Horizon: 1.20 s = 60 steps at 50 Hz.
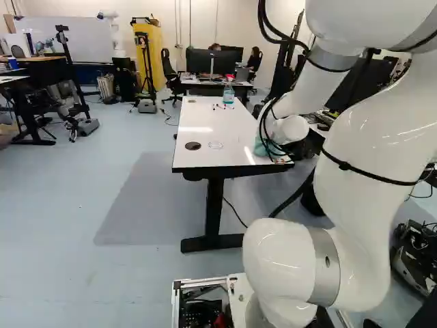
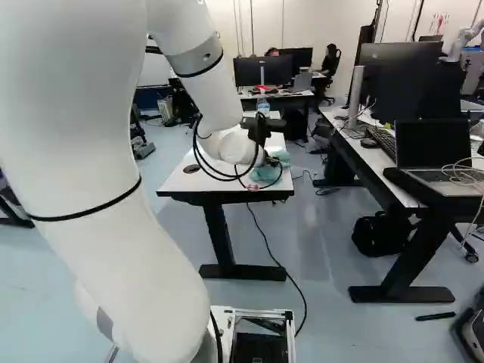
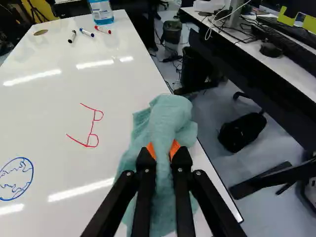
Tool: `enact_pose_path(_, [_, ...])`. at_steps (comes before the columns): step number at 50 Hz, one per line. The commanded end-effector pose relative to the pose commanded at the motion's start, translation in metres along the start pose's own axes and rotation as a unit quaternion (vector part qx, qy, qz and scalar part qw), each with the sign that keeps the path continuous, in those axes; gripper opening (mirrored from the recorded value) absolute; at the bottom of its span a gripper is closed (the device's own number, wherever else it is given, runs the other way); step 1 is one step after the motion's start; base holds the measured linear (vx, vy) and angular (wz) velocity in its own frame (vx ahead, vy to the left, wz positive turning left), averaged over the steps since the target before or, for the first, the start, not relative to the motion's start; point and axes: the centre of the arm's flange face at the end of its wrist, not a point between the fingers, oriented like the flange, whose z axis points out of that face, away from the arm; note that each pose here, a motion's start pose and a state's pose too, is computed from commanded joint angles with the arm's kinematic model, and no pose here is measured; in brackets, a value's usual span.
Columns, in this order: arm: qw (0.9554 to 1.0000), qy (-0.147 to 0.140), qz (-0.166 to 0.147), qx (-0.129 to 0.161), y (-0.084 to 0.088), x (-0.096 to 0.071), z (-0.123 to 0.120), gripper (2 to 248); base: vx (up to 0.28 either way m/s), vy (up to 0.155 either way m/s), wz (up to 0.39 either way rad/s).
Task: Clean the table with the green towel
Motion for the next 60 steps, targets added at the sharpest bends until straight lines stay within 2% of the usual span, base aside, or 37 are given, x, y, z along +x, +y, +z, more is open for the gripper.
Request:
enact_pose_path(17, [1.0, 0.006, 0.005, 0.003, -0.008, 0.025, 0.009, 47, 0.0, 0.0, 0.0])
enact_pose_path(29, [0.9999, -0.003, 0.0, 0.012, -0.018, 0.039, 0.014, 47, 0.0, 0.0, 0.0])
enact_pose_path(38, [0.9997, -0.012, -0.006, 0.02, -0.028, 0.047, 0.016, 47, 0.0, 0.0, 0.0])
enact_pose_path(60, [0.9989, -0.031, -0.013, 0.034, -0.05, 0.059, 0.043, 47, 0.0, 0.0, 0.0])
